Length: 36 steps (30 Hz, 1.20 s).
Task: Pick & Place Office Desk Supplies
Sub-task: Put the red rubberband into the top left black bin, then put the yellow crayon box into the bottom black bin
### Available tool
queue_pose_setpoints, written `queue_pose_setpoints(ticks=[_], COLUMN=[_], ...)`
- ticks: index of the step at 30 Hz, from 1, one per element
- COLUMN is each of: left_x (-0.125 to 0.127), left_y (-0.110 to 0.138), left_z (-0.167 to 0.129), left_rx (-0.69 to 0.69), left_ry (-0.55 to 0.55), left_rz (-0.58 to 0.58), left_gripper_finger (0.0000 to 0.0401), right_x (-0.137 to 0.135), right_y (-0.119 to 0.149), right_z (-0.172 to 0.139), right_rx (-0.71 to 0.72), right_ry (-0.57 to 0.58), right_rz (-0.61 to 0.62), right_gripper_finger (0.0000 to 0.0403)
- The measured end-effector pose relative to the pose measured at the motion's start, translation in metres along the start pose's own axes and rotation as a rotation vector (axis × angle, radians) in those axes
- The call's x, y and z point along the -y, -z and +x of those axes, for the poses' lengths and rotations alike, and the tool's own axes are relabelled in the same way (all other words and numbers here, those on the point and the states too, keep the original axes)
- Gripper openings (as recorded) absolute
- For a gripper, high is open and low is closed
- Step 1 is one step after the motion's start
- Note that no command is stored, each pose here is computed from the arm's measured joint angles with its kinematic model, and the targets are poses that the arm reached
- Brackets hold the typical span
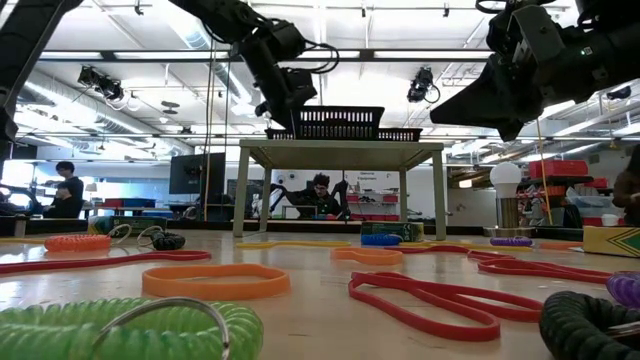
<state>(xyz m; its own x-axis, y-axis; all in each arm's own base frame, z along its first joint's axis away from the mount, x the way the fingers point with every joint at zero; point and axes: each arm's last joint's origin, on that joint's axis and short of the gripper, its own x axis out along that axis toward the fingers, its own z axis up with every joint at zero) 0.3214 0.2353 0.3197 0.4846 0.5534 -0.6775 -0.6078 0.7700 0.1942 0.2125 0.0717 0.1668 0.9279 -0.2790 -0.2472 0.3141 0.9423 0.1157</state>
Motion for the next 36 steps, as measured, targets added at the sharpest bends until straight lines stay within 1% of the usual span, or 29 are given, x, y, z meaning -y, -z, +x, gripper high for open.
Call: queue_pose_setpoints(ticks=[5, 9, 16, 20, 25, 29, 32, 34, 36], left_x=[-0.003, -0.003, -0.001, 0.002, 0.004, 0.003, 0.007, 0.013, 0.02], left_y=[-0.003, -0.002, -0.004, -0.005, -0.001, 0.0, -0.001, -0.002, -0.002], left_z=[-0.009, -0.009, -0.013, -0.023, -0.023, -0.023, -0.024, -0.026, -0.031], left_rx=[0.024, 0.018, 0.019, 0.026, -0.017, -0.027, -0.029, -0.037, -0.055], left_ry=[-0.018, -0.029, -0.111, -0.073, -0.063, -0.074, -0.108, -0.173, -0.257], left_rz=[0.008, 0.017, 0.069, 0.099, 0.124, 0.133, 0.2, 0.279, 0.367], left_gripper_finger=[0.0049, 0.0075, 0.0121, 0.0126, 0.0127, 0.0149, 0.0177, 0.019, 0.0191], right_x=[0.0, 0.0, 0.0, 0.0, 0.0, 0.0, 0.0, 0.0, 0.0], right_y=[0.0, 0.0, 0.0, 0.0, 0.0, -0.001, -0.001, -0.001, -0.001], right_z=[0.0, 0.0, 0.0, 0.0, 0.0, 0.0, 0.0, 0.0, 0.0], right_rx=[0.0, 0.004, 0.004, 0.005, 0.007, 0.011, 0.011, 0.011, 0.011], right_ry=[0.0, 0.01, 0.012, 0.012, 0.014, 0.013, 0.013, 0.013, 0.013], right_rz=[-0.003, -0.004, 0.0, 0.0, -0.002, 0.002, -0.002, -0.002, -0.005], right_gripper_finger=[0.0009, 0.0009, 0.0009, 0.0009, 0.0009, 0.0009, 0.0009, 0.0009, 0.0009])
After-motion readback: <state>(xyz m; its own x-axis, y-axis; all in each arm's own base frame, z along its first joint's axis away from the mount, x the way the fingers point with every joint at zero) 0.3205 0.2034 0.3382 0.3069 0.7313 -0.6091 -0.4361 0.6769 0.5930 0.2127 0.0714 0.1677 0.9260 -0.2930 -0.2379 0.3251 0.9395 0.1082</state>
